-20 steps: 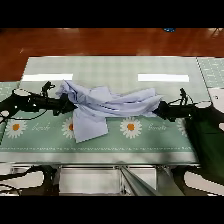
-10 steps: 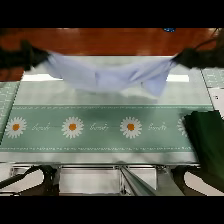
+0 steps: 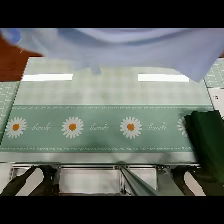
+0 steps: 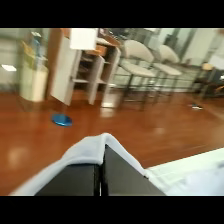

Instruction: Fold the shirts.

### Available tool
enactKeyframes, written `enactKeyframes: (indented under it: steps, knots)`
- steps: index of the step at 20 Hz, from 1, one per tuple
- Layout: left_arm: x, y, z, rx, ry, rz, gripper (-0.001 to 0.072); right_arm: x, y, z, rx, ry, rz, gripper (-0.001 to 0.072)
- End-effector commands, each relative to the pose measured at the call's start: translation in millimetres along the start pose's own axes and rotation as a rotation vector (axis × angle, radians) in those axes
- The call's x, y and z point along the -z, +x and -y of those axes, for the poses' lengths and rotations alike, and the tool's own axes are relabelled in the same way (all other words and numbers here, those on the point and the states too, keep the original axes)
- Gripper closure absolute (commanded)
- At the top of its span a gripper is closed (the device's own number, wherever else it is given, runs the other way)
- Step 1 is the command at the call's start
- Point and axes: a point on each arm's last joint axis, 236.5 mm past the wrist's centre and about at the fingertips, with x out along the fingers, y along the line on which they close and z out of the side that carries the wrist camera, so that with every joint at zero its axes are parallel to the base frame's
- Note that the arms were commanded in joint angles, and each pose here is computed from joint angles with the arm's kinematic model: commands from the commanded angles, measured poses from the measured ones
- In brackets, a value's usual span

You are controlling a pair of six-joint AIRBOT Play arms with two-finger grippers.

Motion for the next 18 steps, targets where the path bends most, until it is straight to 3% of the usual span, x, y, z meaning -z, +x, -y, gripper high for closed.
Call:
enactKeyframes:
  steps: [1,6,10,16,18]
  knots:
    - [-17.4,-49.6,50.0,-0.142,0.234,0.062,0.0687,12.2,-63.2,-23.1,0.048,-0.051,-0.003,0.0691]
    - [-0.8,-99.5,70.5,-0.261,0.313,0.017,0.0688,70.6,-101.4,-13.6,0.162,-0.02,-0.176,0.0691]
    - [41.4,-100.7,14.8,-0.378,0.27,-0.152,0.0687,139.0,-73.9,-13.8,0.101,0.107,-0.325,0.0691]
    - [239.1,-9.9,-136.4,-0.506,0.036,-0.589,0.0687,257.1,35.5,1.6,-0.058,0.367,-0.502,0.0691]
    - [305.5,25.1,-182.2,-0.539,-0.078,-0.623,0.0687,293.7,75.4,22.8,-0.05,0.426,-0.551,0.0691]
